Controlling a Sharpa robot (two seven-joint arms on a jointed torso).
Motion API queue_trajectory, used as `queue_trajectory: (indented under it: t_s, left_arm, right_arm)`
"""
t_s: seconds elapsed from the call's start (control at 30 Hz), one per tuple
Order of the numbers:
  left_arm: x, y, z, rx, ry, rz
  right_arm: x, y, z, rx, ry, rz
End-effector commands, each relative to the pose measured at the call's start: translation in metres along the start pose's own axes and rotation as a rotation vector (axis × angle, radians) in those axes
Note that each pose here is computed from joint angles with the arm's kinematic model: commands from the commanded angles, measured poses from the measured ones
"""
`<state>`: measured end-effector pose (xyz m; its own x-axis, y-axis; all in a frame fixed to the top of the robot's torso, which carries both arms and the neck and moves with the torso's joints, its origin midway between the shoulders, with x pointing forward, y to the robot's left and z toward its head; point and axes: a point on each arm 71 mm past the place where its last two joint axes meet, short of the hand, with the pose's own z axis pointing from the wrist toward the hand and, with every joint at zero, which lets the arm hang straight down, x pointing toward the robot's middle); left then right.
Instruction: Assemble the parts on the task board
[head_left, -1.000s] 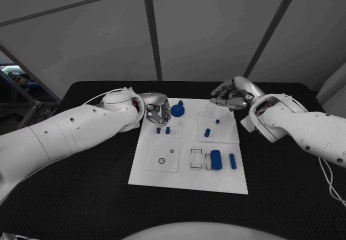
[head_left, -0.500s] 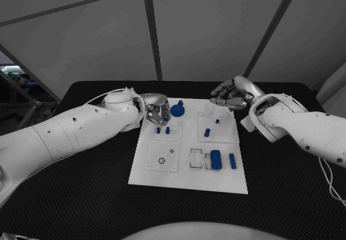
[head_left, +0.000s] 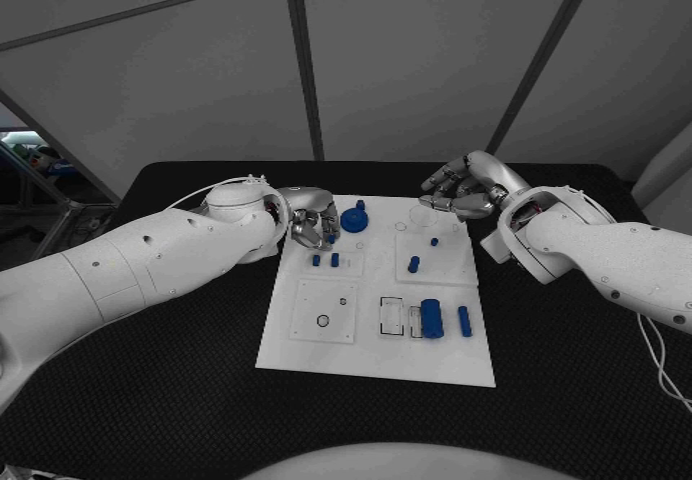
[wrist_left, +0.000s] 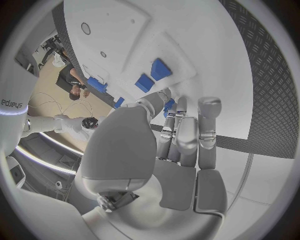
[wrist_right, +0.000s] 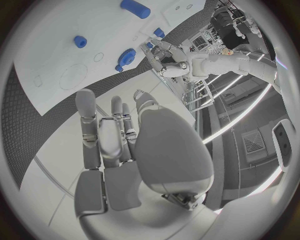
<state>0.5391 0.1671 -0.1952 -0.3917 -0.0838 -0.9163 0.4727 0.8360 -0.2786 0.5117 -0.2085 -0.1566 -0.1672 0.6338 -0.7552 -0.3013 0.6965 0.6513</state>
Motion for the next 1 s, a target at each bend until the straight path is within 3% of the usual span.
queue_trajectory:
  t_s: [0.03,0.37,0.6,0.8,1.0]
  left_arm:
    - [-0.0002,0.0013,-0.0007,-0.007,0.007,0.008]
    - [-0.0008,0.0063,-0.0032,-0.023,0.004,0.009]
    - [-0.0034,0.0162,-0.0090,-0.041,-0.016,0.009]
    - [-0.0147,0.0357,-0.0212,-0.050,-0.096,-0.012]
    - [-0.0325,0.0558,-0.0409,-0.033,-0.224,-0.177]
  right_arm:
    - [-0.001,0.001,0.000,-0.010,-0.006,-0.002]
    - [-0.001,0.000,0.000,-0.002,0.000,-0.003]
    - [0.000,-0.004,0.000,0.013,0.038,-0.046]
    - [0.000,-0.006,-0.004,-0.005,0.098,-0.206]
    - [-0.001,-0.008,-0.009,-0.017,0.137,-0.403]
